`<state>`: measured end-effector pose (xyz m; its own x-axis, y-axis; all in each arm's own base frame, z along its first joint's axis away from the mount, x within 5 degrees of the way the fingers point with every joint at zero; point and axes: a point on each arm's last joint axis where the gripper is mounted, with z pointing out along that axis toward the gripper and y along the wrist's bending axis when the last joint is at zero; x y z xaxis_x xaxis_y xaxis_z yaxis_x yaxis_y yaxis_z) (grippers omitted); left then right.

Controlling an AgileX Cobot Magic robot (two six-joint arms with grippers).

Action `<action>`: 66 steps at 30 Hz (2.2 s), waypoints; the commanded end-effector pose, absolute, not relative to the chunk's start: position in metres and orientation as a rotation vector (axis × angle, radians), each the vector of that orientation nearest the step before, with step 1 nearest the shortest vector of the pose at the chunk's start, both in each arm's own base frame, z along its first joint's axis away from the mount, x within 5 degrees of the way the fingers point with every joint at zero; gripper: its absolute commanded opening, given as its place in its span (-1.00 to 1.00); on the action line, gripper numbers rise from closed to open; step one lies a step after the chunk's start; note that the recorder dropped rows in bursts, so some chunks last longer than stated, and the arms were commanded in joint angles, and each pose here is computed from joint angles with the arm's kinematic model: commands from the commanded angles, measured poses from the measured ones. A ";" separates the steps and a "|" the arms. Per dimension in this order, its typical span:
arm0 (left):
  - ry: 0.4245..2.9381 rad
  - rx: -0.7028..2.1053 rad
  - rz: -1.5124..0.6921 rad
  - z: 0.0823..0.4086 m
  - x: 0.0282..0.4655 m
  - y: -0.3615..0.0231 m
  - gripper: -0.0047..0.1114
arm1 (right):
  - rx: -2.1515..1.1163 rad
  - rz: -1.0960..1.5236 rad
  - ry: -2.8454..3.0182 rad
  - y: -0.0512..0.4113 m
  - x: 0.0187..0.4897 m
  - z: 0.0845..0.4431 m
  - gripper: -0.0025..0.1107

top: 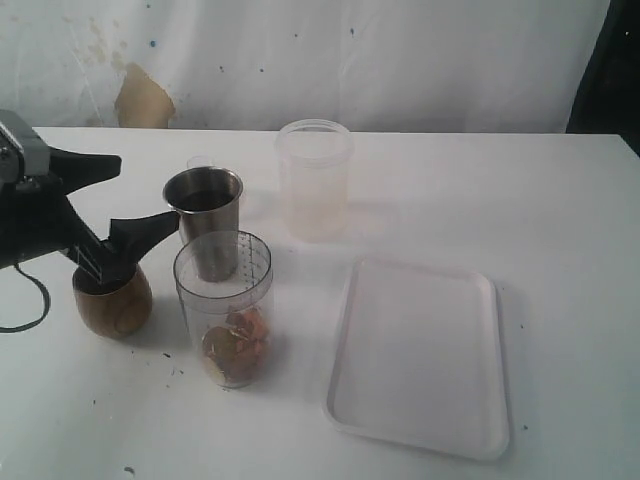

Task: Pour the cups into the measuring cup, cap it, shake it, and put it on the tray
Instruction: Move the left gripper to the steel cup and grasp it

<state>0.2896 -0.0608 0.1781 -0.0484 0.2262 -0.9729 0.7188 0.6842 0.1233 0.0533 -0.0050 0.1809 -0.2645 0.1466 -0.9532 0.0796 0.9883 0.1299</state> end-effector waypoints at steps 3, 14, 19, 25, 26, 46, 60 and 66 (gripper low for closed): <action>1.637 0.677 -0.489 0.172 0.316 -0.065 0.75 | 0.155 0.063 1.834 -0.005 0.053 0.181 -0.96; 1.693 0.697 -0.566 0.148 0.334 -0.070 0.75 | 0.155 0.063 1.834 -0.005 0.053 0.181 -0.96; 1.688 0.718 -0.592 0.142 0.335 -0.072 0.75 | 0.155 0.063 1.834 -0.005 0.053 0.181 -0.96; 1.680 0.724 -0.597 0.134 0.336 -0.079 0.81 | 0.155 0.063 1.834 -0.005 0.053 0.181 -0.96; 1.679 0.720 -0.588 0.133 0.336 -0.081 0.82 | 0.155 0.063 1.834 -0.005 0.053 0.181 -0.96; 1.691 0.714 -0.498 0.138 0.357 -0.109 0.85 | 0.155 0.063 1.834 -0.005 0.053 0.181 -0.96; 1.659 0.591 -0.585 0.113 0.363 -0.110 0.85 | 0.155 0.063 1.834 -0.005 0.053 0.181 -0.96; 1.673 0.569 -0.627 0.107 0.372 -0.113 0.85 | 0.155 0.063 1.834 -0.005 0.053 0.181 -0.96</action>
<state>0.3673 -0.1104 0.1056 -0.1801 0.0733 -0.9809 0.6766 0.7330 -0.0695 0.0533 -0.0050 0.1809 -0.2645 0.1466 -0.9532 0.0796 0.9883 0.1299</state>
